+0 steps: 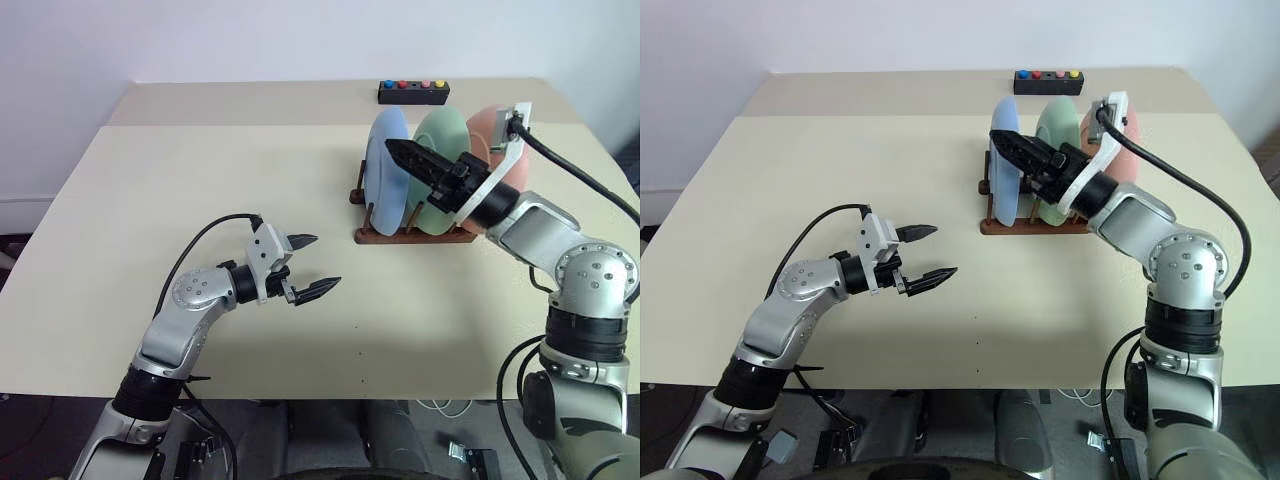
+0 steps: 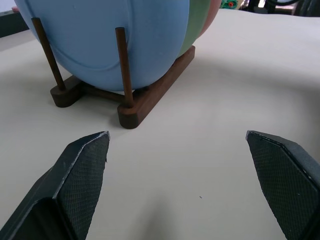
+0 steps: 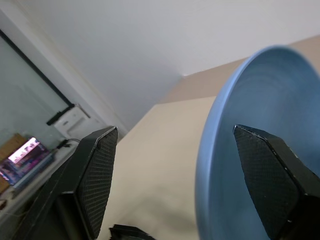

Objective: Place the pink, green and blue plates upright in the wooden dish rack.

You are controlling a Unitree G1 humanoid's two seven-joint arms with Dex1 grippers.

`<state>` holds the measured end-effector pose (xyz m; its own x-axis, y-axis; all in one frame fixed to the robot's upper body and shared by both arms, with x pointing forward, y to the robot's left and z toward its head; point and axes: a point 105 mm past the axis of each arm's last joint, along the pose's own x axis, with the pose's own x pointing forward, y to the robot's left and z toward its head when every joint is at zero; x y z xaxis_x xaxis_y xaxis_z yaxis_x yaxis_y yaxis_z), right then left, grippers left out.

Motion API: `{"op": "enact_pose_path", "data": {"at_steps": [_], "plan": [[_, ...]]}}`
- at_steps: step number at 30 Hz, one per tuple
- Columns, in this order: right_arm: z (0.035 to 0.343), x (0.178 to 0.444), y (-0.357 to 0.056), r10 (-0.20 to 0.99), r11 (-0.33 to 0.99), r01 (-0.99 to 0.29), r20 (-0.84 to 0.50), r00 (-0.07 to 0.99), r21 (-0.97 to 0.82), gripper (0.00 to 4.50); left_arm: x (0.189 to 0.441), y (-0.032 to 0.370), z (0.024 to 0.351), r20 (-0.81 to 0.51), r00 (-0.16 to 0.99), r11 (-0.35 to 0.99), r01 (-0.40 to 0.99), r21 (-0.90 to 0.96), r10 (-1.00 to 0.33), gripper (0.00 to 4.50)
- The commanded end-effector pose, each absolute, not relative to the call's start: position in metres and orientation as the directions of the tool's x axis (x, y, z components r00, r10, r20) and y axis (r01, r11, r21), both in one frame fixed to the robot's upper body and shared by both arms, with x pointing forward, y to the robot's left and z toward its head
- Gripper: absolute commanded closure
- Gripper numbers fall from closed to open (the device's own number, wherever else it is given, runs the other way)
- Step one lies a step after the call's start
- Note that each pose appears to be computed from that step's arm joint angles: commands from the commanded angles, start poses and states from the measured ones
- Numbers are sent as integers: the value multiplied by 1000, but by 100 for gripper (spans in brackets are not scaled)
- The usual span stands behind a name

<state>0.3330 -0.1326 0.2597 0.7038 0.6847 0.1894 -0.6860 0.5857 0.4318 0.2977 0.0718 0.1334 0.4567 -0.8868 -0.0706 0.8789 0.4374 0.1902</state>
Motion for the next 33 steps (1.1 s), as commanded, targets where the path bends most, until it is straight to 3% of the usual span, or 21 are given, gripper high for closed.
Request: {"op": "enact_pose_path", "data": {"at_steps": [1,10,15,22,26,29,33], "plan": [[285,321,-136,686,616,-723,240,687,313,78,294,69,146,-35,446,427,875,228,-894,0],[303,300,-149,690,690,-721,243,682,64,78,295,68,146,-32,443,425,876,226,-896,0],[311,266,-191,682,731,-644,248,688,-226,78,297,77,145,-35,470,452,864,224,-882,0],[247,238,-269,571,802,-545,43,820,-246,78,301,113,132,-92,555,528,822,216,-827,0],[229,233,-293,512,834,-497,1,859,-238,78,304,133,128,-114,605,575,789,216,-788,0],[198,232,-325,406,883,-413,-79,910,-222,78,307,164,125,-132,664,632,744,217,-736,0],[181,232,-340,375,894,-393,-121,919,-215,78,307,176,123,-132,693,662,718,216,-709,0]]}}
